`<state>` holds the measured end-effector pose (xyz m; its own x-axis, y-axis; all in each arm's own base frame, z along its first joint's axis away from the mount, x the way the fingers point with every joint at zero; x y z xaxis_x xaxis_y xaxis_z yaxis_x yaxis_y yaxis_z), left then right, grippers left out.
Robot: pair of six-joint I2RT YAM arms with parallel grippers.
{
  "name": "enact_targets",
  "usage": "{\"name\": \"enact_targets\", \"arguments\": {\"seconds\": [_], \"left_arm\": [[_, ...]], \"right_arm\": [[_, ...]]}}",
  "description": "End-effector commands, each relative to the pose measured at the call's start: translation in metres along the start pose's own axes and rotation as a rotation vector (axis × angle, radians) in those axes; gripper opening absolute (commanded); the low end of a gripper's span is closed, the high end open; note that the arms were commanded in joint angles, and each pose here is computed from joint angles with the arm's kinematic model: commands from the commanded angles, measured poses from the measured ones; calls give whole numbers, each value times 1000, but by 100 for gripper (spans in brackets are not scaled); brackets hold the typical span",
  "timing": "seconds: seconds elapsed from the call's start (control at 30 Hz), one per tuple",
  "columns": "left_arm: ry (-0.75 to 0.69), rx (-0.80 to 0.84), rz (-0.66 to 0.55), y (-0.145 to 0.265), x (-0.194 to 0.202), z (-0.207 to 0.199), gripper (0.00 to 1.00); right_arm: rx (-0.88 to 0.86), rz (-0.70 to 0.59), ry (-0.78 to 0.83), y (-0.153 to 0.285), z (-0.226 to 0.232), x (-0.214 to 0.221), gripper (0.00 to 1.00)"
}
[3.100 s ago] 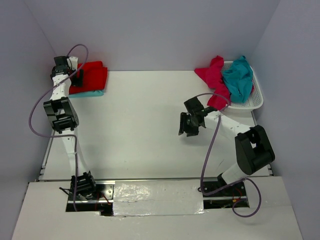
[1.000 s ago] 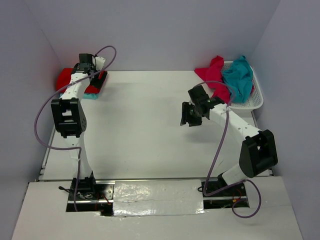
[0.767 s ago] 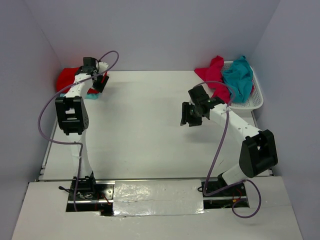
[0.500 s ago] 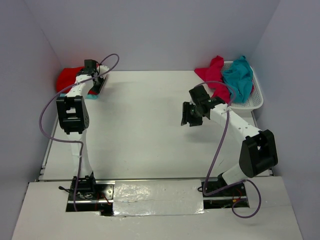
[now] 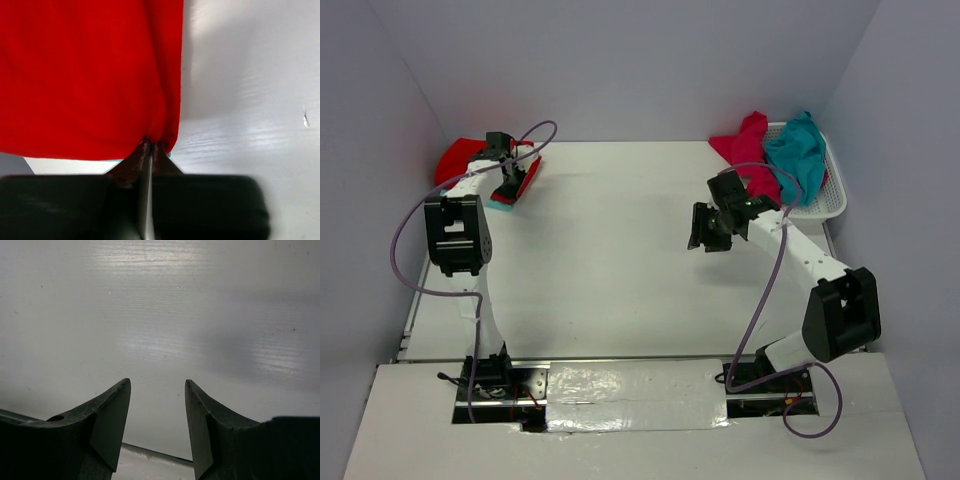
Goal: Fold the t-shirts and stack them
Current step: Put the neatly folded tshirt into the corner of the board with the left arm, then grab crumpled tshirt from bin with the right arm
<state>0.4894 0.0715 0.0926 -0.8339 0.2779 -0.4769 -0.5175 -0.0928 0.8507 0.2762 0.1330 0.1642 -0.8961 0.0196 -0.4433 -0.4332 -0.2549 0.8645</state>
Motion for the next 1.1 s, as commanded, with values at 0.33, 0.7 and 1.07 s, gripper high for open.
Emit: {"name": "enact_targets", "arguments": {"seconds": [0.33,0.7,1.07], "left_arm": [[63,112,-184,121,-61,-2,100],[397,-365,-742,359,-46,55,94],[114,62,-261,239,1,-39,85]], "right_arm": [[-135,-201,-43,61,-15,-63,100],[76,-652,-233,119,-137,-182,100],[477,-485,-343,21,-255,-265,99]]}}
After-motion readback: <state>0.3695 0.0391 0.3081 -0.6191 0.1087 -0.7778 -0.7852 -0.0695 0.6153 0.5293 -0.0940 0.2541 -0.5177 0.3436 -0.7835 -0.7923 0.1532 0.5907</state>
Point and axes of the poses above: each gripper's point midway between its finger pads, its own y axis back along the fingers, its own z axis along the line the jaws close on, x = y × z, the point moved 5 cm from there along y, back along the fingers, and after that the axes turned 7 degrees about y, right-handed, at the moved point
